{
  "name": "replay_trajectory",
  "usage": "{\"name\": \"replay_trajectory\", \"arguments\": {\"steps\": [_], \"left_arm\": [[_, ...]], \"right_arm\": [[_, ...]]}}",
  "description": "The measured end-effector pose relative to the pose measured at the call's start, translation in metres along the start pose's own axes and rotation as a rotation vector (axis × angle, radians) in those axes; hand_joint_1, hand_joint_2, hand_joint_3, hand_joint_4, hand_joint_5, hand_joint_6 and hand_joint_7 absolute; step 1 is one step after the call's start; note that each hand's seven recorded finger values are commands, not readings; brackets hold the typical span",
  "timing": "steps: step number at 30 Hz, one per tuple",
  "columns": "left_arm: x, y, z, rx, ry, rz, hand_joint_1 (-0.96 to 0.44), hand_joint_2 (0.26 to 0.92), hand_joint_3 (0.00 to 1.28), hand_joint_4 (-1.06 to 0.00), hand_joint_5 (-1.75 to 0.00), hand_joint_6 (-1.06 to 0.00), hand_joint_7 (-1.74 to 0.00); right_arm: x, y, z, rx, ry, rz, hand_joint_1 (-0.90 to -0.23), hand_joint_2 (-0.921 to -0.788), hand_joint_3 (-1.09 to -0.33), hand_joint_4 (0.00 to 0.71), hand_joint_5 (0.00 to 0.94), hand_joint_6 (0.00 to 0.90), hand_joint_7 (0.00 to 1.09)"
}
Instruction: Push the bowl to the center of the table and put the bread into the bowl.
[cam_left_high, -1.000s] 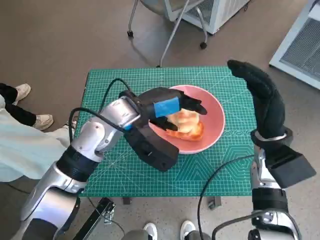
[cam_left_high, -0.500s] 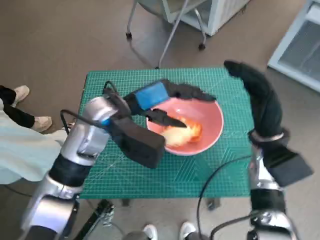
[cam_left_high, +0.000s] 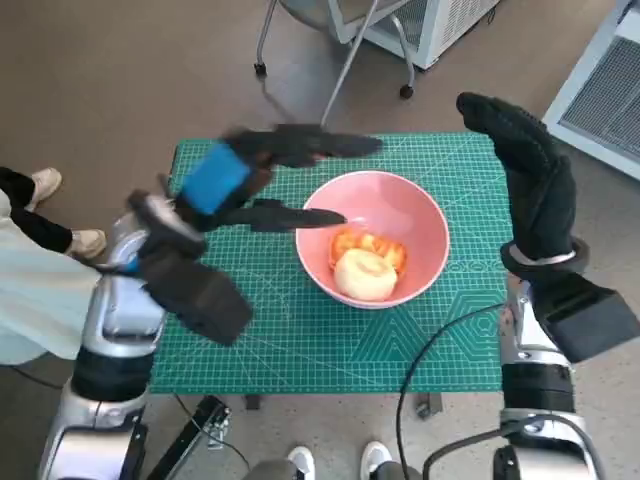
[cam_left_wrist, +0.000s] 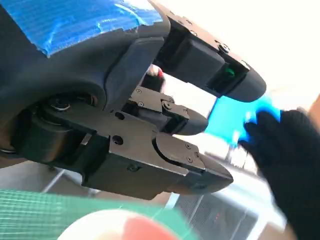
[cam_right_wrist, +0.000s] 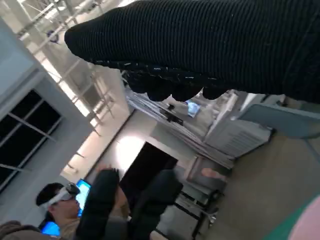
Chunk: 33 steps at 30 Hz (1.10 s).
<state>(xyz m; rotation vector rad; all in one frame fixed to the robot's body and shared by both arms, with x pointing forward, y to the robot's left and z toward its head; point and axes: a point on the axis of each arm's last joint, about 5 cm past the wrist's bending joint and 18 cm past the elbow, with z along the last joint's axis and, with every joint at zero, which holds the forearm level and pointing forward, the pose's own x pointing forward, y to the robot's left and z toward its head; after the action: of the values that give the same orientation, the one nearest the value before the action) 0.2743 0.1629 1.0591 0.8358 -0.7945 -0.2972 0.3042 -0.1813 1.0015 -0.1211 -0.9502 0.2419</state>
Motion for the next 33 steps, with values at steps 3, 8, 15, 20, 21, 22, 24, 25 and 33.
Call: {"name": "replay_trajectory", "arguments": {"steps": [3,8,15,20,21,22,24,25,33], "left_arm": [[-0.007,-0.007,-0.002,-0.035,-0.005,0.076,0.05,0.844,0.00,-0.61,-0.03,-0.64,-0.36],[-0.016,-0.017,-0.004,-0.115,-0.027,0.191,0.00,0.851,0.01,-0.57,-0.04,-0.42,-0.67],[-0.020,-0.031,-0.008,-0.209,-0.035,0.316,-0.05,0.882,0.02,-0.53,-0.04,-0.28,-0.78],[-0.023,-0.040,-0.012,-0.242,-0.018,0.366,-0.09,0.902,0.03,-0.51,-0.04,-0.23,-0.78],[-0.024,-0.041,-0.012,-0.245,-0.012,0.369,-0.10,0.906,0.03,-0.51,-0.04,-0.23,-0.78],[-0.024,-0.042,-0.013,-0.248,-0.006,0.374,-0.10,0.908,0.03,-0.51,-0.04,-0.22,-0.78],[-0.026,-0.043,-0.014,-0.253,0.003,0.384,-0.12,0.913,0.03,-0.50,-0.04,-0.21,-0.77],[-0.026,-0.044,-0.014,-0.255,0.005,0.389,-0.12,0.914,0.03,-0.50,-0.04,-0.21,-0.77],[-0.026,-0.048,-0.013,-0.268,0.011,0.417,-0.12,0.921,0.04,-0.50,-0.03,-0.19,-0.76]], "right_arm": [[0.0026,0.003,0.000,0.009,-0.011,-0.013,-0.589,-0.921,-0.696,0.397,0.015,0.111,0.75],[0.0061,0.006,0.001,0.005,-0.026,-0.021,-0.599,-0.921,-0.695,0.399,0.013,0.122,0.72],[0.0087,0.008,0.000,-0.002,-0.031,-0.019,-0.588,-0.921,-0.704,0.383,0.004,0.107,0.72],[0.0087,0.008,0.000,-0.002,-0.030,-0.021,-0.582,-0.921,-0.716,0.377,0.001,0.101,0.73],[0.0088,0.008,0.000,-0.002,-0.031,-0.021,-0.582,-0.921,-0.718,0.377,0.001,0.100,0.73],[0.0090,0.008,0.000,-0.002,-0.031,-0.020,-0.583,-0.921,-0.718,0.377,0.001,0.100,0.73],[0.0094,0.008,0.000,-0.003,-0.032,-0.020,-0.584,-0.921,-0.719,0.378,0.002,0.098,0.74],[0.0096,0.008,0.000,-0.003,-0.032,-0.020,-0.584,-0.921,-0.720,0.378,0.002,0.098,0.74],[0.0114,0.008,0.000,-0.001,-0.027,-0.014,-0.588,-0.921,-0.725,0.383,0.004,0.076,0.78]]}}
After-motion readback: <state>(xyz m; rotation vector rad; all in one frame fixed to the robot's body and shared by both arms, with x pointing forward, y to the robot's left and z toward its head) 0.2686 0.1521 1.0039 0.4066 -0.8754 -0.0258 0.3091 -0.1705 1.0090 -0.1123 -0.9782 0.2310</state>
